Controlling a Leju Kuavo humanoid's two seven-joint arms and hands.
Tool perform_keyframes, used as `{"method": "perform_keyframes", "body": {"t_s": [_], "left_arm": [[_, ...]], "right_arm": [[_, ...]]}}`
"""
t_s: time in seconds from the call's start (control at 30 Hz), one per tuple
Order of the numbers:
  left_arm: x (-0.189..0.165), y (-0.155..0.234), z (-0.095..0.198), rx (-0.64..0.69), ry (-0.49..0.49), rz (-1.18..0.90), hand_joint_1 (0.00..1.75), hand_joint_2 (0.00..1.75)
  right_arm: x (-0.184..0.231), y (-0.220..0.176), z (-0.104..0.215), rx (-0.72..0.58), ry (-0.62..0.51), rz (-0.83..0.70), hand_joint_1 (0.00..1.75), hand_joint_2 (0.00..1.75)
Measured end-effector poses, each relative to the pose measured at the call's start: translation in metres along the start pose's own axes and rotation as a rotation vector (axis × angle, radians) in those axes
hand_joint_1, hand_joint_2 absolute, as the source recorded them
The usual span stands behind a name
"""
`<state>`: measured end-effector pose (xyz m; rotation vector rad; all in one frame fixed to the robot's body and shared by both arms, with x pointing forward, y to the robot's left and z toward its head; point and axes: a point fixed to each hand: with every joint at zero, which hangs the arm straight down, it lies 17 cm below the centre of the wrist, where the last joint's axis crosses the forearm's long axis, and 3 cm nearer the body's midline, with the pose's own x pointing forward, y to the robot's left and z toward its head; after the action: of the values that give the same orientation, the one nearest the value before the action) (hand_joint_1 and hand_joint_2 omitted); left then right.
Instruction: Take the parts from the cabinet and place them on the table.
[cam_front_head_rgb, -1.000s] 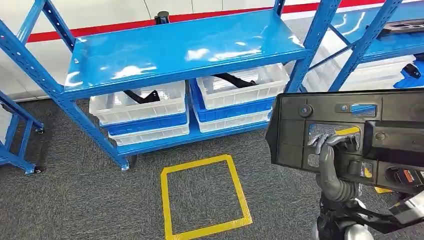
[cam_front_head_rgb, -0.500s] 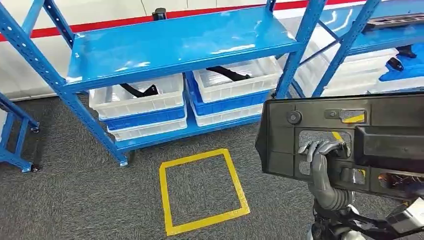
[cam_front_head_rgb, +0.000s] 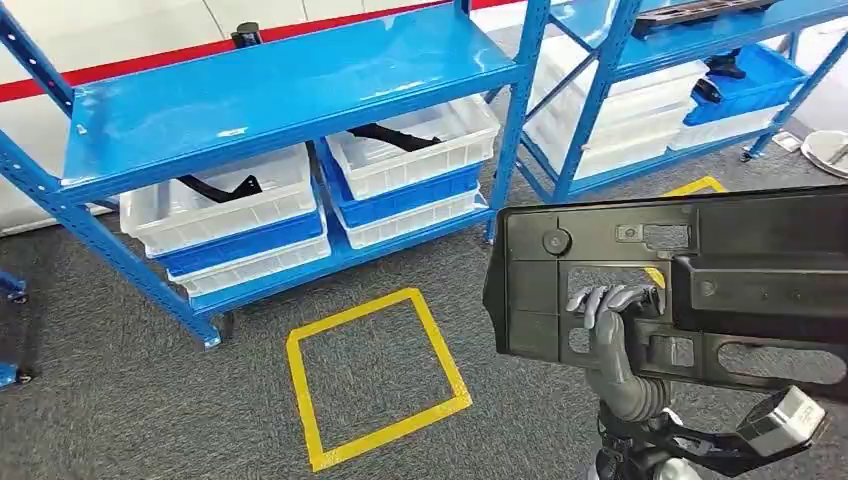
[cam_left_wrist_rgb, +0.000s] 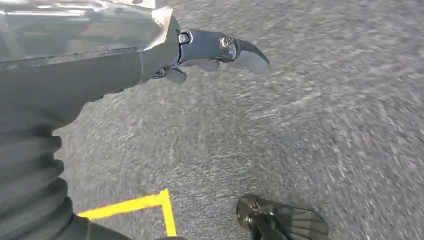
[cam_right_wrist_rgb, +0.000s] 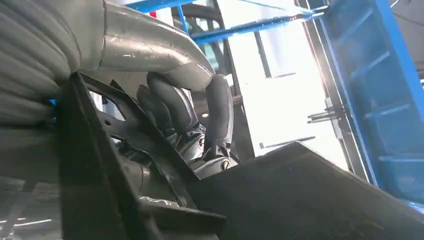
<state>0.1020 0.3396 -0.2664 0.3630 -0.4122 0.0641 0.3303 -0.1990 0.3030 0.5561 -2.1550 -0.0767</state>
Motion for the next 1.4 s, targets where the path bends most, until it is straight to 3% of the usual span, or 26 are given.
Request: {"method": "perform_keyframes", "body": {"t_s": [0.37,1.4], "left_arm": [[0.002,-0.006,0.002,-0.025,-0.020,0.017,0.00,1.75],[0.008,-0.017,0.004,-0.039,-0.027,0.034,0.00,1.75]], "right_arm": [[-0.018,0.023,-0.001,0.054,0.038,-0.028,1.75,1.75],[-0.015,0.023,0.000,0.051,0.039,-0.020,1.75,1.75]]}}
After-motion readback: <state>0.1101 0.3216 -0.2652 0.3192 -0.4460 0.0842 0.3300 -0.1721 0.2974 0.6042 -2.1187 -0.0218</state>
